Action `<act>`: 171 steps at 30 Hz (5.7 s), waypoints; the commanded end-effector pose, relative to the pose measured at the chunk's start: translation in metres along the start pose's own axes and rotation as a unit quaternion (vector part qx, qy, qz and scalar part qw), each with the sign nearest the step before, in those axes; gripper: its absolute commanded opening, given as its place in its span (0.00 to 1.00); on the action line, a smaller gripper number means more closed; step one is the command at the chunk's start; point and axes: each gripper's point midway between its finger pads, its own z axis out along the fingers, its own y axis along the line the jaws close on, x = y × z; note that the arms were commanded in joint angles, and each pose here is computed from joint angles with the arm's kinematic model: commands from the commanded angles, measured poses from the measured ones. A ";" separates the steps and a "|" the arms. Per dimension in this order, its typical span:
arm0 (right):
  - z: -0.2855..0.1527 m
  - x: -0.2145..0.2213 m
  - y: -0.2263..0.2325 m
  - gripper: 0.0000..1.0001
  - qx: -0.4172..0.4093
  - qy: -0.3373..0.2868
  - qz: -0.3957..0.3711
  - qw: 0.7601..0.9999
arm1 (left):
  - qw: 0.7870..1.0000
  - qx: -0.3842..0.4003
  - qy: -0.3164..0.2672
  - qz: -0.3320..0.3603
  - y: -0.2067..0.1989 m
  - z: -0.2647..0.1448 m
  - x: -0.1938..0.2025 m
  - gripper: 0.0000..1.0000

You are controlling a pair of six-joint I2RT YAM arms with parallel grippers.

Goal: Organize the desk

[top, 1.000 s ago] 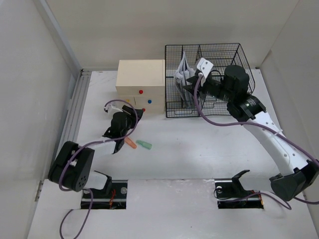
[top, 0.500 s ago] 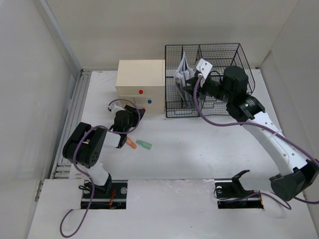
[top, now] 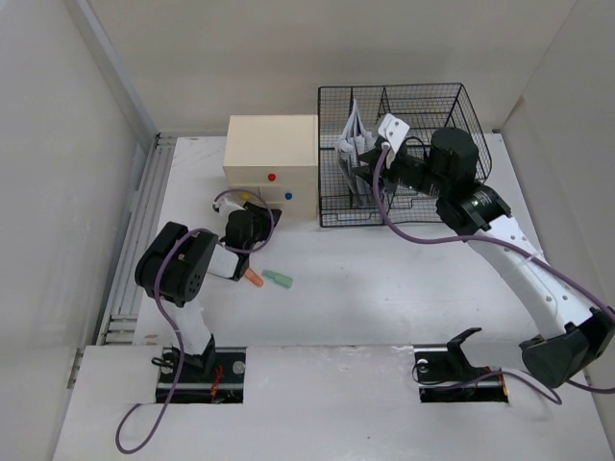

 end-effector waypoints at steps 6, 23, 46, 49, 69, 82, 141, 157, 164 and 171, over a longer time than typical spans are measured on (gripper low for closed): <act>-0.002 -0.020 -0.004 0.38 0.004 -0.035 -0.020 0.999 | 0.998 0.042 -0.051 0.012 -0.034 0.011 -0.028 0.24; 0.003 -0.014 -0.001 0.38 -0.007 -0.031 -0.020 0.999 | 0.998 0.012 -0.053 0.030 -0.010 0.006 -0.023 0.07; 0.011 0.001 0.014 0.42 -0.051 -0.015 -0.004 0.999 | 0.999 0.028 0.014 0.014 0.002 -0.071 0.042 0.55; 0.015 0.004 0.020 0.46 -0.076 -0.010 -0.001 0.997 | 0.998 0.047 0.010 0.028 -0.012 -0.080 0.038 0.72; 0.075 0.116 0.180 0.07 -0.277 0.154 -0.036 0.948 | 0.923 0.238 -0.117 0.279 -0.195 -0.338 -0.099 0.00; 0.133 0.192 0.263 0.50 -0.278 0.261 0.045 0.923 | 0.886 0.221 -0.126 0.387 -0.161 -0.318 -0.086 0.58; 0.163 0.101 0.157 0.00 -0.019 0.223 -0.188 0.956 | 0.885 0.232 -0.150 0.376 -0.158 -0.332 -0.095 0.64; 0.199 0.130 0.081 0.00 -0.009 0.253 -0.200 0.947 | 0.886 0.226 -0.150 0.377 -0.157 -0.329 -0.095 0.64; 0.205 0.144 0.090 0.07 -0.053 0.256 -0.186 0.947 | 0.887 0.222 -0.153 0.376 -0.157 -0.329 -0.097 0.64; 0.200 0.154 0.106 0.13 -0.093 0.258 -0.181 0.945 | 0.887 0.222 -0.153 0.376 -0.157 -0.329 -0.097 0.64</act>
